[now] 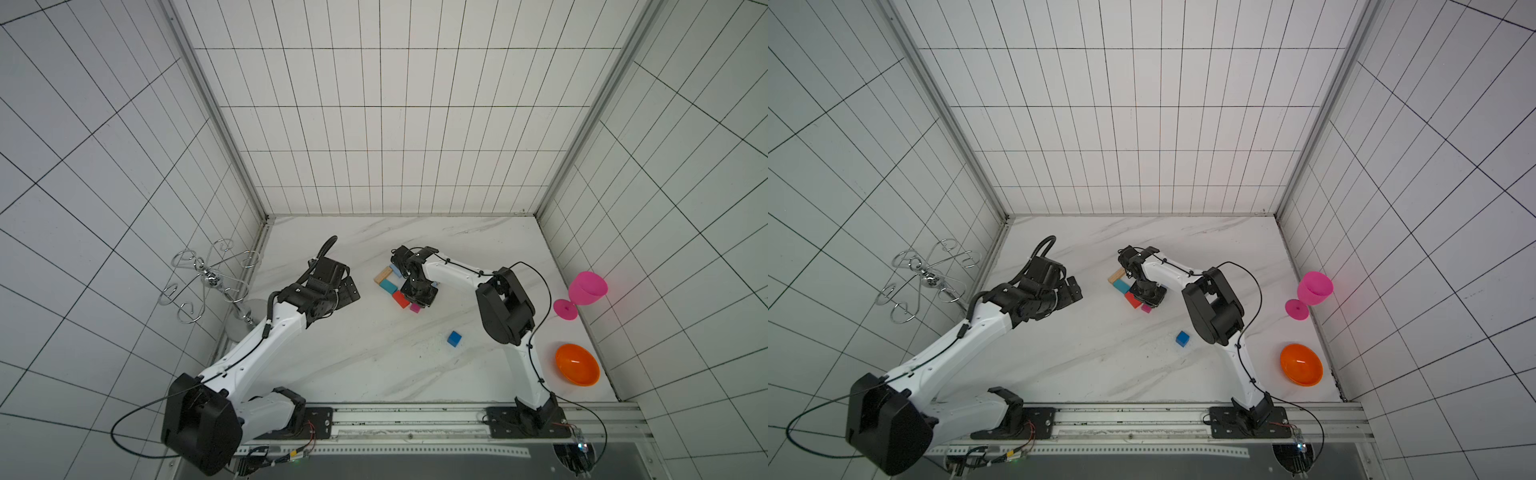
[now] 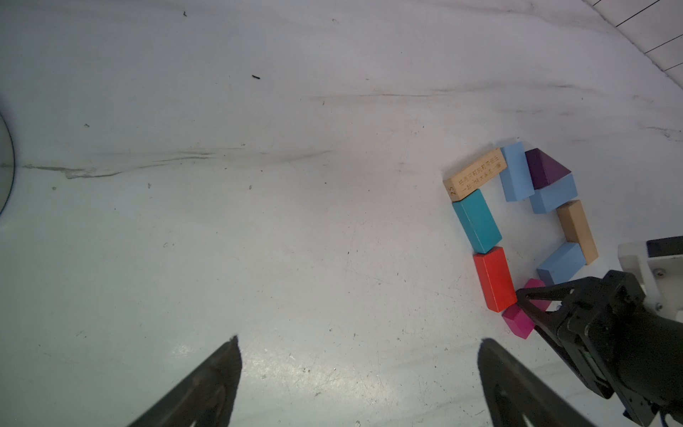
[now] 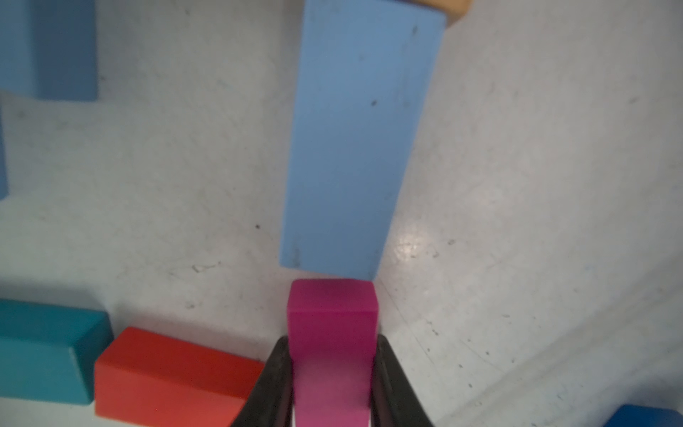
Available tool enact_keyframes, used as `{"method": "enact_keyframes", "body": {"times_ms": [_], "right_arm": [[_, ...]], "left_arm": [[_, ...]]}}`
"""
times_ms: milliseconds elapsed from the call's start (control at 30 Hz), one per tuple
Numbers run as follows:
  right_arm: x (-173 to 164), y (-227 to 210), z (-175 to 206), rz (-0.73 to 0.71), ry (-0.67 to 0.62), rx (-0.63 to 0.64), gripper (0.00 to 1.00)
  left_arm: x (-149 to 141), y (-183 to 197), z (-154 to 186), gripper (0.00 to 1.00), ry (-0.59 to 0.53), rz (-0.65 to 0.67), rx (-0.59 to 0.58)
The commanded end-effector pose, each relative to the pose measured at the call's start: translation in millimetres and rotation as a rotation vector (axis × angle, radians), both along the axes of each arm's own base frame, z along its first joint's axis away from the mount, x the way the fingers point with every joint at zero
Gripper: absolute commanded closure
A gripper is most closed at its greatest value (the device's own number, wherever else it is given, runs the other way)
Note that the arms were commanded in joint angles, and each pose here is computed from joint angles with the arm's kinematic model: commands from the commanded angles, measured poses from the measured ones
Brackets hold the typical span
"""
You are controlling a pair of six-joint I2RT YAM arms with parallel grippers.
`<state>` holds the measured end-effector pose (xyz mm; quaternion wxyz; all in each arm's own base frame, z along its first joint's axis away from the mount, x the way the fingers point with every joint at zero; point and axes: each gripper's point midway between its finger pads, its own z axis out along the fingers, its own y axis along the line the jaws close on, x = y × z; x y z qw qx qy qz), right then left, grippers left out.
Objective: Assemble a heart with building blocks
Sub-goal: Assemble the building block at the center of the board.
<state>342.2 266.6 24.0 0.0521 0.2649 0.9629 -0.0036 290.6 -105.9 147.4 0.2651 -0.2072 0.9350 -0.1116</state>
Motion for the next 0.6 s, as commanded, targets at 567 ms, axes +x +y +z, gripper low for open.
{"method": "enact_keyframes", "body": {"times_ms": [567], "right_arm": [[9.2,-8.9,-7.6,-0.05,0.017,-0.03,1.0]], "left_arm": [[1.1,0.2,-2.8,0.02,0.018,-0.009,-0.002]]}}
